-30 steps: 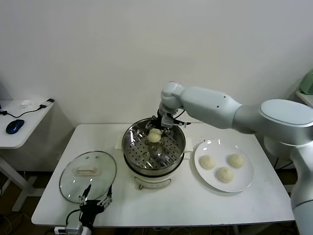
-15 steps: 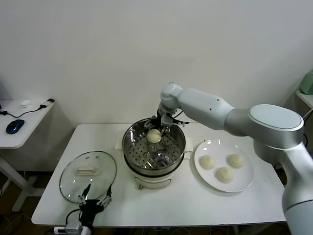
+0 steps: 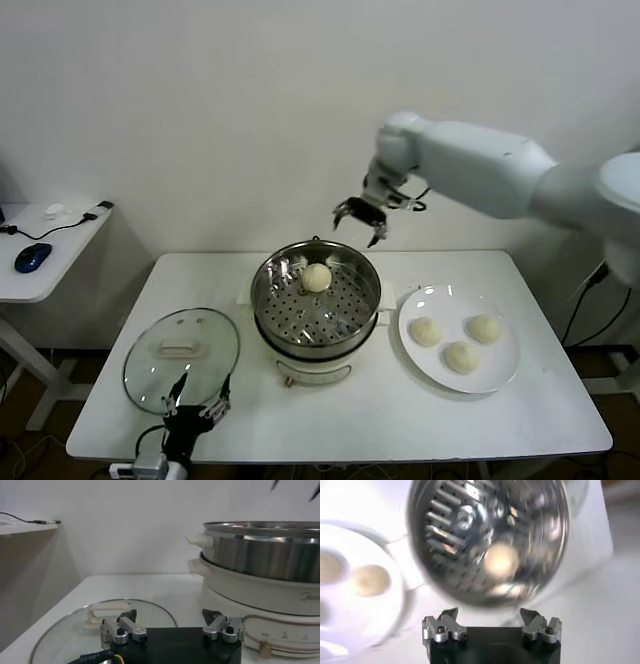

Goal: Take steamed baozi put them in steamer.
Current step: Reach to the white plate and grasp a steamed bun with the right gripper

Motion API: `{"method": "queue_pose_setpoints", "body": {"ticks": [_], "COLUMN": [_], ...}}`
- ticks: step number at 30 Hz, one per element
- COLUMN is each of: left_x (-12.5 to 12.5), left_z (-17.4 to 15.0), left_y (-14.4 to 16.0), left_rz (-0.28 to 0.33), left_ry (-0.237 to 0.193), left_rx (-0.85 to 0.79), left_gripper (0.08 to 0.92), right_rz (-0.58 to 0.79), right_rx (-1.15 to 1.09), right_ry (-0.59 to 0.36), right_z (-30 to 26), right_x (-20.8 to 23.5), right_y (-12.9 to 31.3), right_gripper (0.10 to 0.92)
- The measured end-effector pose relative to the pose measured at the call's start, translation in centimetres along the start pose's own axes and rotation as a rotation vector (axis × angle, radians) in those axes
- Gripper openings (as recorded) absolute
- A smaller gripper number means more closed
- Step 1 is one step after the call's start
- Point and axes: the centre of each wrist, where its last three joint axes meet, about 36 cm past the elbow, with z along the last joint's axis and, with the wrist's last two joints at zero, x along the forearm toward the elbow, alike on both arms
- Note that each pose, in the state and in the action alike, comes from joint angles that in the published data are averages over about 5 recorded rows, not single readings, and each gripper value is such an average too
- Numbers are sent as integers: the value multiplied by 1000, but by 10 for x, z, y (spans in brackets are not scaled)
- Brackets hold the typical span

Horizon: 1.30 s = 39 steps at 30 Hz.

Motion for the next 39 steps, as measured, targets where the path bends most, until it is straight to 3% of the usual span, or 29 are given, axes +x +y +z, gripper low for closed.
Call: {"method": "queue_pose_setpoints", "body": {"ticks": [7, 14, 32, 39], "left_x": [-1, 3, 10, 9], "left_z": [-3, 0, 5, 5], "left_y": [0, 0, -1, 0], "left_rz": [-5, -9, -9, -10], "left_ry": [-10, -1, 15, 13], "left_rx": [8, 7, 8, 8], "left_gripper": [823, 823, 823, 823], "right_rz": [-63, -101, -129, -117], "right_rx": [-372, -604, -784, -804], "right_ry": [-15, -39, 9, 26], "right_z": [27, 20, 4, 1], "right_x": [-31, -95, -204, -220], "right_y": [100, 153, 172, 169], "right_gripper": [823, 823, 822, 749]}}
